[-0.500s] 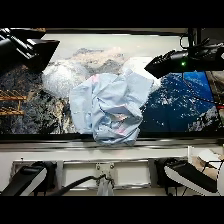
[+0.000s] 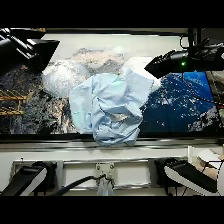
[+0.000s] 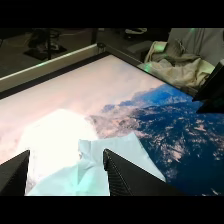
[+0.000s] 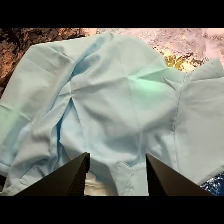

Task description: Fold the clothes and pants, and hang the long-sleeved shirts on hangers.

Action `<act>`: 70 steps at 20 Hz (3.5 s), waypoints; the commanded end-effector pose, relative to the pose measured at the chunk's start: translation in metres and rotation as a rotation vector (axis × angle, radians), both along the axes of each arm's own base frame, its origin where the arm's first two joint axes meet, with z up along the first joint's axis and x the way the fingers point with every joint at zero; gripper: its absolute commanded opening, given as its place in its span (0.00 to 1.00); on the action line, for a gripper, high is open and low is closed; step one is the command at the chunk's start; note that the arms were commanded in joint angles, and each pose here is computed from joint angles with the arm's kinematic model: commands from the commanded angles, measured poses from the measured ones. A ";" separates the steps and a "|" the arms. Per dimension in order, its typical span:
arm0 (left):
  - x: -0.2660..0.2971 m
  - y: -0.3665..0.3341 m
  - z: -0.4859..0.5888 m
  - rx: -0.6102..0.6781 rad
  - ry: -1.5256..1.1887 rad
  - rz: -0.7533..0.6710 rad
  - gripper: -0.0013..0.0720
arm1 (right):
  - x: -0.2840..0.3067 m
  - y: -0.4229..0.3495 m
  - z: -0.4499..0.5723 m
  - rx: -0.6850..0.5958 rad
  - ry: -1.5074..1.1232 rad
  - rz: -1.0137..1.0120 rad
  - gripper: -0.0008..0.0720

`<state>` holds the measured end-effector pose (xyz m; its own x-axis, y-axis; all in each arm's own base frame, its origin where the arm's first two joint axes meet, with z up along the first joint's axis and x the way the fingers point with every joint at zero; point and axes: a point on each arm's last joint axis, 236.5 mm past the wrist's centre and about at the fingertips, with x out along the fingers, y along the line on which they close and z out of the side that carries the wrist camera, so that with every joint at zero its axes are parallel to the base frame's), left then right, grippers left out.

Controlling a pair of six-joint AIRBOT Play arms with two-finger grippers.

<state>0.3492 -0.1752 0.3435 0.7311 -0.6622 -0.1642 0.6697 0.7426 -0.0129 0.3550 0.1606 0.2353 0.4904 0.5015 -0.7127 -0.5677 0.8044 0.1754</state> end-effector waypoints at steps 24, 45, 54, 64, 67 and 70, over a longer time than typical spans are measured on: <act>0.000 0.000 0.000 0.000 0.000 -0.001 0.67 | 0.104 -0.051 0.221 0.142 -1.087 -0.321 0.59; -0.019 -0.168 -0.281 0.603 0.450 -0.424 0.73 | 0.052 -0.125 -0.194 0.070 0.283 -0.597 0.59; 0.000 -0.229 -0.362 0.721 0.503 -0.484 0.79 | 0.046 -0.123 -0.200 0.055 0.303 -0.577 0.59; -0.017 -0.250 -0.408 0.552 0.740 -0.523 0.03 | 0.047 -0.128 -0.188 0.043 0.257 -0.580 0.59; 0.037 -0.203 -0.364 0.541 0.641 -0.400 0.03 | 0.042 -0.129 -0.191 0.025 0.276 -0.573 0.59; 0.118 -0.112 -0.264 0.391 0.491 -0.106 0.03 | 0.021 -0.107 -0.201 0.053 0.380 -0.526 0.59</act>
<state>0.4114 -0.3569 0.0084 0.2150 -0.5725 -0.7912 0.8335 0.5298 -0.1568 0.3924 0.0376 0.0414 0.4657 0.2500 -0.8489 0.0175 0.9565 0.2913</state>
